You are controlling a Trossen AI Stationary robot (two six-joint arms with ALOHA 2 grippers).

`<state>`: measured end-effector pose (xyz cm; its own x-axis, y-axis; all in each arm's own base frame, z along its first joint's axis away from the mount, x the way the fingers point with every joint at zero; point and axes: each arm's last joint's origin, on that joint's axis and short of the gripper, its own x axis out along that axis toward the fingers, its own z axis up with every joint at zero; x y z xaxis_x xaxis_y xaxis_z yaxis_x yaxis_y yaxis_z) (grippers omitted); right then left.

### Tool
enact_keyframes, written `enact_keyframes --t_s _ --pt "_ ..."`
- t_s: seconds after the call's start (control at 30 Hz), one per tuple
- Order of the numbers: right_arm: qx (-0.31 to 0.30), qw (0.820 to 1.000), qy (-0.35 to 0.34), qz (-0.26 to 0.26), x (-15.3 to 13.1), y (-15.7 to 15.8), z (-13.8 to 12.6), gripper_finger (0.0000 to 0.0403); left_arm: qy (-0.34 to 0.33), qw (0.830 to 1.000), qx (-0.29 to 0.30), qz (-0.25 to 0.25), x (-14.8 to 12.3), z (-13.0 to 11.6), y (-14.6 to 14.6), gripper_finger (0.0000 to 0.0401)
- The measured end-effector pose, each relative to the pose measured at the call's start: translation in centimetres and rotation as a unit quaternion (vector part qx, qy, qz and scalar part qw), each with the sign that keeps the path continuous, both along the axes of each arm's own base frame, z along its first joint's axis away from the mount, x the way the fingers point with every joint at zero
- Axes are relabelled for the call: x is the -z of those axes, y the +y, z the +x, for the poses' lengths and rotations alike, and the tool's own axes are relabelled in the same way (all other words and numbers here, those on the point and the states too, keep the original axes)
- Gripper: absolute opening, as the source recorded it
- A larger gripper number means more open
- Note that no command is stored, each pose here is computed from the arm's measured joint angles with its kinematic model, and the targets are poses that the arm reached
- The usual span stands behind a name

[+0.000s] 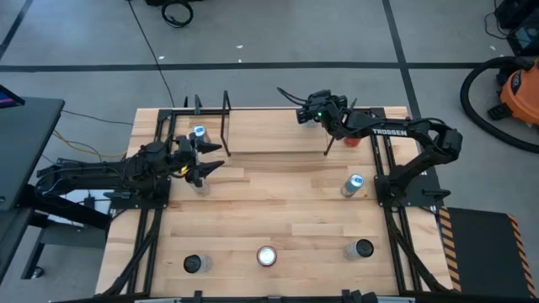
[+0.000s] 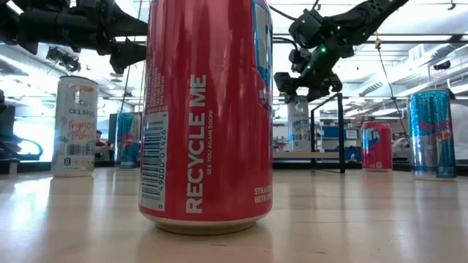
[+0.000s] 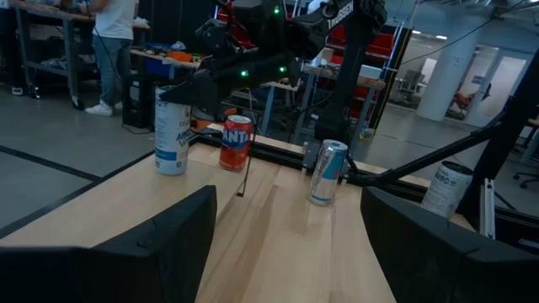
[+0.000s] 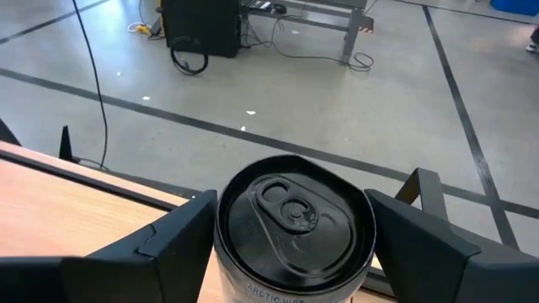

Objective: Place canned beverage on shelf
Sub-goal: Put the top white blue soda can on the shelf, then put the top red soda can on the shelf

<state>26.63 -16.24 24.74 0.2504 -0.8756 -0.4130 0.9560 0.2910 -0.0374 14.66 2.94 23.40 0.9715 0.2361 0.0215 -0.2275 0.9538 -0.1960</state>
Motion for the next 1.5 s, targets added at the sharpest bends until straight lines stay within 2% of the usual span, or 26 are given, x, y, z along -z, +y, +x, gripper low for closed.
enact_keyframes --t_s 0.27,0.63,0.83,1.13,1.27,1.5 --pt "-0.006 1.000 0.003 0.007 0.2 0.0 0.0 0.0306 0.000 1.000 0.000 0.000 0.0 0.0 0.0 0.0298" --pt "-0.008 1.000 0.004 0.006 0.2 0.0 0.0 0.0344 0.000 1.000 0.000 0.000 0.0 0.0 0.0 0.0298" --pt "-0.015 1.000 0.011 -0.007 0.0 -0.1 0.1 0.0350 0.000 1.000 0.000 0.000 0.0 0.0 0.0 0.0298" --pt "-0.026 0.999 -0.002 -0.035 -2.3 0.6 -0.9 0.0350 0.000 1.000 0.000 0.000 0.0 0.0 0.0 0.0298" --pt "-0.089 0.995 0.003 -0.043 -4.0 1.7 -1.6 0.0350 0.000 1.000 0.000 0.000 0.0 0.0 0.0 0.0298" --pt "-0.185 0.982 -0.034 -0.032 -7.0 4.6 -3.8 0.0350 0.000 1.000 0.000 0.000 0.0 0.0 0.0 0.0298"
